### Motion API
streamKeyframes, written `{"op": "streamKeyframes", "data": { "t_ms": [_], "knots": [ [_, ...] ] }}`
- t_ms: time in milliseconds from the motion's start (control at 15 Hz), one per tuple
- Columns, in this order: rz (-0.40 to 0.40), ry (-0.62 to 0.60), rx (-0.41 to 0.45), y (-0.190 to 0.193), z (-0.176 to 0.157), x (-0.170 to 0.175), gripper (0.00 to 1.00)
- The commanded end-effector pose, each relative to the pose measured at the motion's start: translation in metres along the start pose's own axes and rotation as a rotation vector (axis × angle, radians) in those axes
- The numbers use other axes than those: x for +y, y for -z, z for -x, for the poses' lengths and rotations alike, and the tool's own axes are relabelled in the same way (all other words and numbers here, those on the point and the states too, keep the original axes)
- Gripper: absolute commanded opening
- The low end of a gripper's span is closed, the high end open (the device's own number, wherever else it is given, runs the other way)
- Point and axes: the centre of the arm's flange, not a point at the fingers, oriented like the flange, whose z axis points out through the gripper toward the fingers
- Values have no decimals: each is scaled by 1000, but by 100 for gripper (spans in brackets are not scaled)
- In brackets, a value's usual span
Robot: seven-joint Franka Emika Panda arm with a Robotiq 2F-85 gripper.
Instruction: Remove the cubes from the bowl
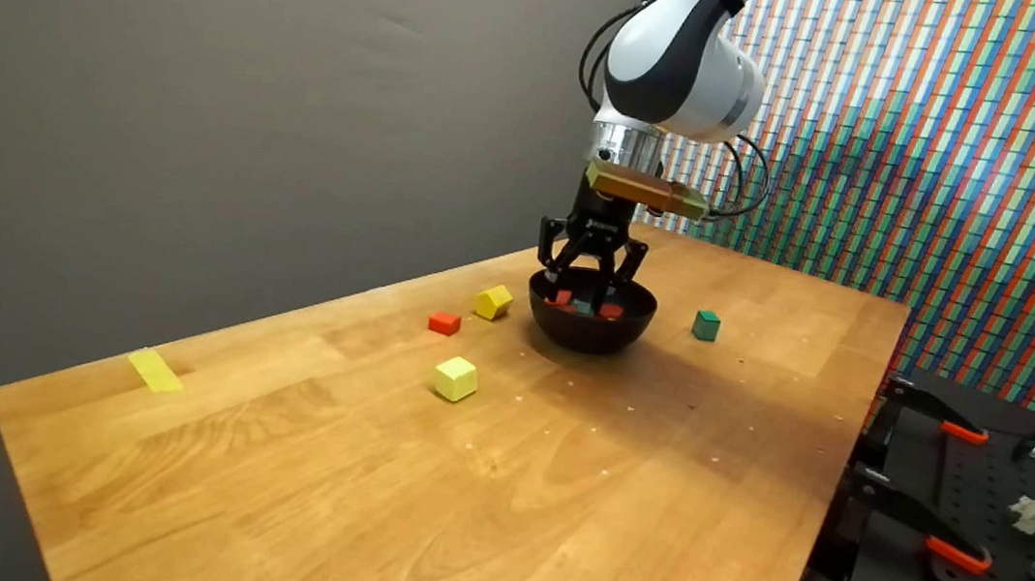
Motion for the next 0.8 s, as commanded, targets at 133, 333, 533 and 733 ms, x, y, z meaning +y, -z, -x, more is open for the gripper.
{"op": "streamKeyframes", "data": {
  "t_ms": [133, 333, 533, 733],
  "knots": [
    [-58, 6, -11, -9, -11, -18, 68],
    [-62, -10, -20, -14, -14, -18, 56],
    [-64, -20, -24, -15, -16, -19, 28],
    [-71, -31, -31, -13, -18, -18, 4]
  ]
}}
